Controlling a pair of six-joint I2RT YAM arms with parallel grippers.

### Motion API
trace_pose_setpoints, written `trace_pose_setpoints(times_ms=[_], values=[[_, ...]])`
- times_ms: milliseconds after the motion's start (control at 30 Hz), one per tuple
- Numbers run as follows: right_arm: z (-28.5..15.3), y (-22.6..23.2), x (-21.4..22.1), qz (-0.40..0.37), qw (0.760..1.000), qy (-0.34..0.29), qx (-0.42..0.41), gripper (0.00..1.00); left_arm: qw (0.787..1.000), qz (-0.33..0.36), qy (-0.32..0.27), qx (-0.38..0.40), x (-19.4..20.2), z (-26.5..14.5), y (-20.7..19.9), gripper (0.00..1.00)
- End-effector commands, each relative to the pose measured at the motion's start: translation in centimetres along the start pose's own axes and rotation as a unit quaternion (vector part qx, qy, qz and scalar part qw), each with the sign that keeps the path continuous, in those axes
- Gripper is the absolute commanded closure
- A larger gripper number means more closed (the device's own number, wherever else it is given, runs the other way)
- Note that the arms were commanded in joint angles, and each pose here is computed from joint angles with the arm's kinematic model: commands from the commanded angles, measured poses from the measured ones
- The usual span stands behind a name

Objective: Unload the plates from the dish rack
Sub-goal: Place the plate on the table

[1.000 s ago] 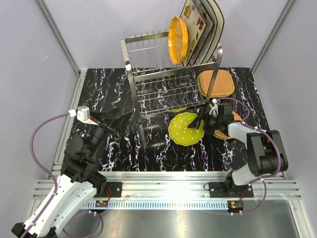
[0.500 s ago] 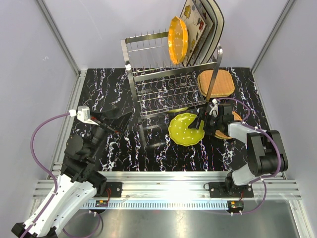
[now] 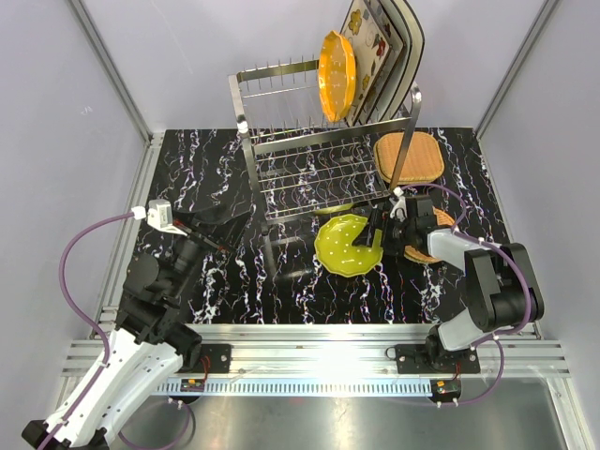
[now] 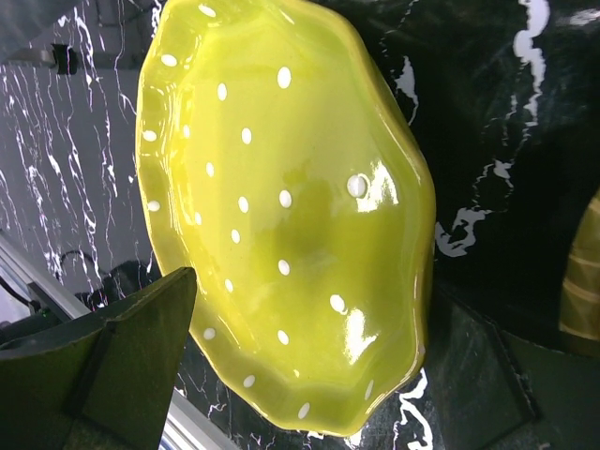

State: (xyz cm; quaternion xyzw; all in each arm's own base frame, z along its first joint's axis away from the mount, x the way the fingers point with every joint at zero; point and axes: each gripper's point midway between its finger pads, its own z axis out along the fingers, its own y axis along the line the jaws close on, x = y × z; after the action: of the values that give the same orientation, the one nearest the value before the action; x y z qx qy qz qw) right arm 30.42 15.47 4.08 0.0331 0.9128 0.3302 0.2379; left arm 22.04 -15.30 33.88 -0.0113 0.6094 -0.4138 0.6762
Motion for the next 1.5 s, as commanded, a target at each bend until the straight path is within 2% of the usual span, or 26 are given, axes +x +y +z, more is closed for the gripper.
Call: trace_pose_setpoints(times_ms=[0, 700, 1367, 1467], values=[[0.2, 1.1, -1.6, -0.034, 0.999, -0.014, -0.005, 0.00, 1.000, 0.006, -0.022, 0.000, -1.4, 0.3, -0.3, 0.01], [0.6, 2.6, -1.4, -0.078, 0.997, -0.006, -0.001, 0.00, 1.000, 0.011, -0.007, -0.008, -1.2, 0.7, -0.2, 0.01], [-1.0, 1.9, -4.2, -0.093, 0.992, -0.035, 0.073, 0.02, 1.000, 0.015, -0.006, -0.009, -1.4, 0.8, -0.3, 0.01], [-2.0, 2.3, -4.6, -0.100, 0.991, -0.043, 0.076, 0.02, 0.999, 0.017, -0.010, -0.039, -2.2, 1.0, 0.4, 0.01]])
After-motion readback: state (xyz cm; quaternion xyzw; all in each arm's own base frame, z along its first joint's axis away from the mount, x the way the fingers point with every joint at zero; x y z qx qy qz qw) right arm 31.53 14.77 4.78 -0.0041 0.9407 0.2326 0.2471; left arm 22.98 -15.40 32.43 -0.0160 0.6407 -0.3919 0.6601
